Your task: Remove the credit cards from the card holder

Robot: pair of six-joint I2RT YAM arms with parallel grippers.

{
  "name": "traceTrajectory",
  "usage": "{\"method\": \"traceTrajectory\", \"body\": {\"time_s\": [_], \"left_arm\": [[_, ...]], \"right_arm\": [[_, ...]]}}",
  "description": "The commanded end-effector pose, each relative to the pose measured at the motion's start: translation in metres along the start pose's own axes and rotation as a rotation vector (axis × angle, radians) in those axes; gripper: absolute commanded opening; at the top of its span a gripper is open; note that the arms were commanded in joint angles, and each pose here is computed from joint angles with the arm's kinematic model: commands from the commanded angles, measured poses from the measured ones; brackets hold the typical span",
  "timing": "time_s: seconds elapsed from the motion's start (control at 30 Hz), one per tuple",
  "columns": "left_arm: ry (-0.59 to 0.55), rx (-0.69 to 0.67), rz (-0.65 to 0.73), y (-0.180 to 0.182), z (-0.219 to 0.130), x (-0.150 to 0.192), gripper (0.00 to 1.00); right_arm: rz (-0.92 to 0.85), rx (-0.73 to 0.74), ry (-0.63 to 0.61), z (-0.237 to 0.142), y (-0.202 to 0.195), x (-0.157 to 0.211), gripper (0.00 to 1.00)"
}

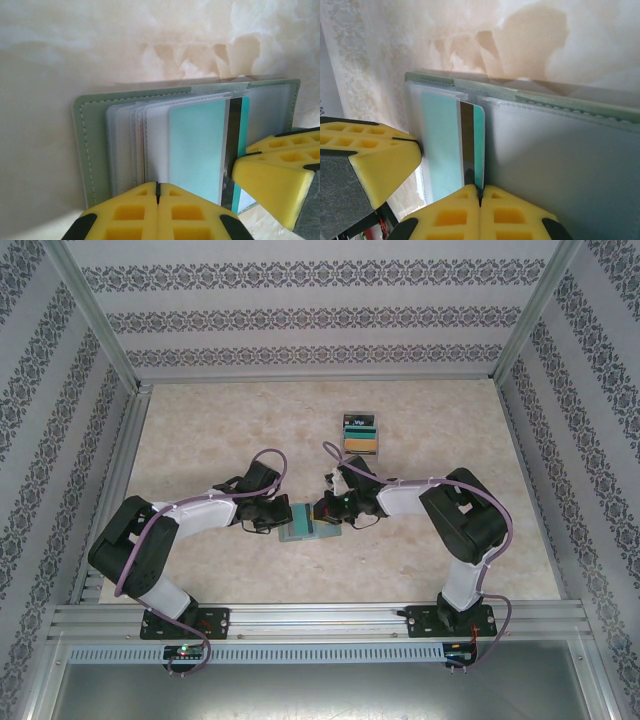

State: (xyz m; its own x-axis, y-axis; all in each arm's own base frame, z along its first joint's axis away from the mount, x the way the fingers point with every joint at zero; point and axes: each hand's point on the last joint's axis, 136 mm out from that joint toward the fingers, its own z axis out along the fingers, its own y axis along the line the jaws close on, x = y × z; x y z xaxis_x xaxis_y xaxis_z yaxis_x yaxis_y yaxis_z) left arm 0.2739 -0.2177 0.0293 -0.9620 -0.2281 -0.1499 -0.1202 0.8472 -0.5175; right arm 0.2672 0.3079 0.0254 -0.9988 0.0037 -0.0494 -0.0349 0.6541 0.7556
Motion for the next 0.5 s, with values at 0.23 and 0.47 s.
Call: {"method": "traceTrajectory", "body": {"time_s": [0.23, 0.47], "left_arm": [[0.07, -0.127, -0.016, 0.035, 0.008, 0.016, 0.05], [0.072, -0.121, -0.003, 0.032, 0.007, 0.015, 0.05]], "right_arm": [[0.04, 0.034, -0.024, -0.025, -0.029, 0.002, 0.0], [0.025, 0.0, -0.06, -0.055, -0.029, 0.001, 0.0]]}}
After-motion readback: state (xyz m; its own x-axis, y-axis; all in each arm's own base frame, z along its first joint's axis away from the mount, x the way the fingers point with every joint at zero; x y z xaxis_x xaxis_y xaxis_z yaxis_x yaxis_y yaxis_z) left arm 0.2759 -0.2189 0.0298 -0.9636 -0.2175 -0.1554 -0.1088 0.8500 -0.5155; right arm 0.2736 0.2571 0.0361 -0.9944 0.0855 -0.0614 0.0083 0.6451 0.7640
